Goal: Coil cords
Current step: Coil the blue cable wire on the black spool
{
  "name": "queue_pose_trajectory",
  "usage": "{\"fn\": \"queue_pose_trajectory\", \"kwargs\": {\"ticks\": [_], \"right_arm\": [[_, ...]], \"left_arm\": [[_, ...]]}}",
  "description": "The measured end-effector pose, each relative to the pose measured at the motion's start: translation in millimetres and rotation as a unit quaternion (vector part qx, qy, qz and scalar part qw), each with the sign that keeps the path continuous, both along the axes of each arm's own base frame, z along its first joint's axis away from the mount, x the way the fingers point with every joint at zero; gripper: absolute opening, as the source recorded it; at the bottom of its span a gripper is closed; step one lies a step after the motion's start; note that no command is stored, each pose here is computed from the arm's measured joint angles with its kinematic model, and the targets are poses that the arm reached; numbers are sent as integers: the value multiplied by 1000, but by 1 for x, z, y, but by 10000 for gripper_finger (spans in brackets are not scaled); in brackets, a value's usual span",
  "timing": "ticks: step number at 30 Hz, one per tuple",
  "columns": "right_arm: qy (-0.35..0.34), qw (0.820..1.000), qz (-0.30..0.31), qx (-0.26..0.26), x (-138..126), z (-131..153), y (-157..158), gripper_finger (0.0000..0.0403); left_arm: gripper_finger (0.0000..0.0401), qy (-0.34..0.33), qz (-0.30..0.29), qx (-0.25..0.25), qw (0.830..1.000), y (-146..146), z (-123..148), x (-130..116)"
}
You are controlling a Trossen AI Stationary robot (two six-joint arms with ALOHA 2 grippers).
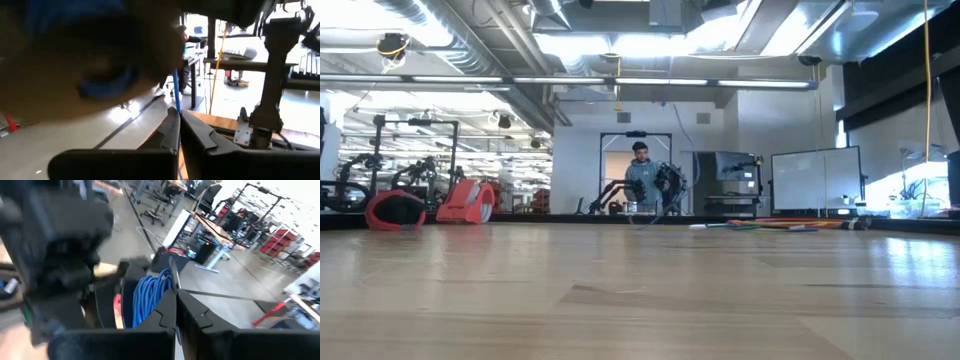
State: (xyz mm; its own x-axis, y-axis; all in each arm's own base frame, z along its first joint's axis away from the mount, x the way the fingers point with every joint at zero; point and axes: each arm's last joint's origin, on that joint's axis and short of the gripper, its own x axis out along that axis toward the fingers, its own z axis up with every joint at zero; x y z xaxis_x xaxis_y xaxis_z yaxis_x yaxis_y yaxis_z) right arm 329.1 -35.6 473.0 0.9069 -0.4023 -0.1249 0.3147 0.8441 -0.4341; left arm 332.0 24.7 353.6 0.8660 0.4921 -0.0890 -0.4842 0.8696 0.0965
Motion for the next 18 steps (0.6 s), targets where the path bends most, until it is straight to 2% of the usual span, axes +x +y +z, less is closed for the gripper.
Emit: {"fn": "queue_pose_trajectory", "kwargs": {"ticks": [12, 18], "right_arm": [[-110, 993, 36, 34, -56, 46, 7, 5], [-150, 987, 43, 32, -87, 64, 9, 5]], "left_arm": [[0, 15, -3, 6, 1000, 1, -16, 14], [0, 30, 3, 6, 1000, 6, -26, 20]]}}
